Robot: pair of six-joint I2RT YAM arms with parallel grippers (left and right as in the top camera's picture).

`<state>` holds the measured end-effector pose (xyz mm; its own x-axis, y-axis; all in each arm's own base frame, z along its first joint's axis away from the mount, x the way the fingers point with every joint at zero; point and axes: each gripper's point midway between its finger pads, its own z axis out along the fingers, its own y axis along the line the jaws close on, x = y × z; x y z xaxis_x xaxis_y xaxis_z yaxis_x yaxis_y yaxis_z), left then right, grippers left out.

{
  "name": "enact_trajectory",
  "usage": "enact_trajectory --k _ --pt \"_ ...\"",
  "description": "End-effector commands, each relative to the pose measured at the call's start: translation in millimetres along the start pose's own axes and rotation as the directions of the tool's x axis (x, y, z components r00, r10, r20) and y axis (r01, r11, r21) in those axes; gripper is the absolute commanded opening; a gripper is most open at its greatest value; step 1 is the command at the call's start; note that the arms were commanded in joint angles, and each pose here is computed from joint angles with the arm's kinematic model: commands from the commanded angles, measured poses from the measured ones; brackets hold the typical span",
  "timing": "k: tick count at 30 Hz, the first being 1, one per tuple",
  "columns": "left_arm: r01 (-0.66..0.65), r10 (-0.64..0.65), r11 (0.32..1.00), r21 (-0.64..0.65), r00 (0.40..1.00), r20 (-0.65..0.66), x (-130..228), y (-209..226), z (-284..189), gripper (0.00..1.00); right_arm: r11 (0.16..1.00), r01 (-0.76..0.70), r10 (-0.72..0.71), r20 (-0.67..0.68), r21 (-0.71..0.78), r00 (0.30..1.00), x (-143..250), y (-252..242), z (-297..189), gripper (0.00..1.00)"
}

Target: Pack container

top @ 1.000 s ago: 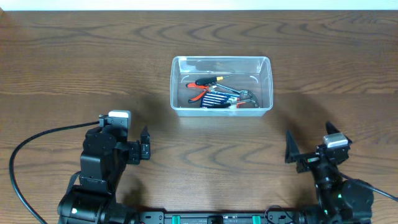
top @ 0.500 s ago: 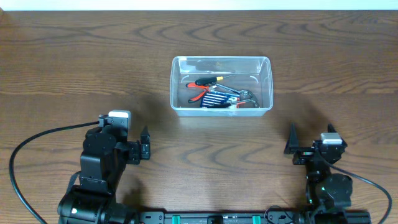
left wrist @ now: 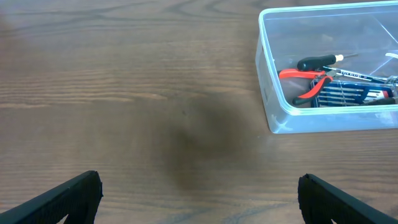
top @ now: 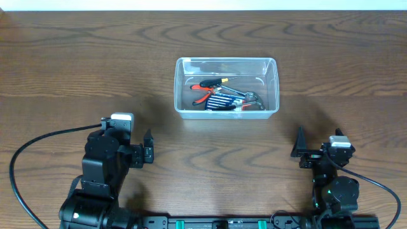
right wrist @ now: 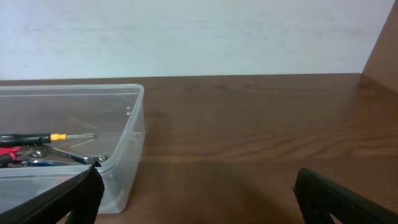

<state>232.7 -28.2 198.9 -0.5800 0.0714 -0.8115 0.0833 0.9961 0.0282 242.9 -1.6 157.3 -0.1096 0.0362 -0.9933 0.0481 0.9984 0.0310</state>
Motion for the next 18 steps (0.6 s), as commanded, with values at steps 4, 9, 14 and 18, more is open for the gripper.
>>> enact_trajectory --k 4,9,14,18 --pt "0.011 -0.011 1.0 -0.01 1.0 -0.001 0.5 1.4 0.3 0.98 1.0 -0.017 0.017 0.004 0.005 1.0 0.1 -0.3 -0.3 0.99" --pt "0.011 -0.011 1.0 -0.01 1.0 -0.001 0.5 1.4 0.3 0.99 1.0 -0.017 0.017 0.004 0.005 1.0 0.2 -0.2 -0.3 0.99" --pt "0.011 -0.011 1.0 -0.01 1.0 0.003 0.0 1.4 -0.5 0.98 1.0 -0.017 0.017 0.004 0.005 1.0 0.2 -0.2 -0.3 0.99" --pt "0.029 -0.028 0.999 -0.027 0.999 0.032 2.5 8.5 -14.3 0.98 1.0 -0.017 0.017 0.004 0.005 1.0 0.2 -0.2 -0.3 0.99"
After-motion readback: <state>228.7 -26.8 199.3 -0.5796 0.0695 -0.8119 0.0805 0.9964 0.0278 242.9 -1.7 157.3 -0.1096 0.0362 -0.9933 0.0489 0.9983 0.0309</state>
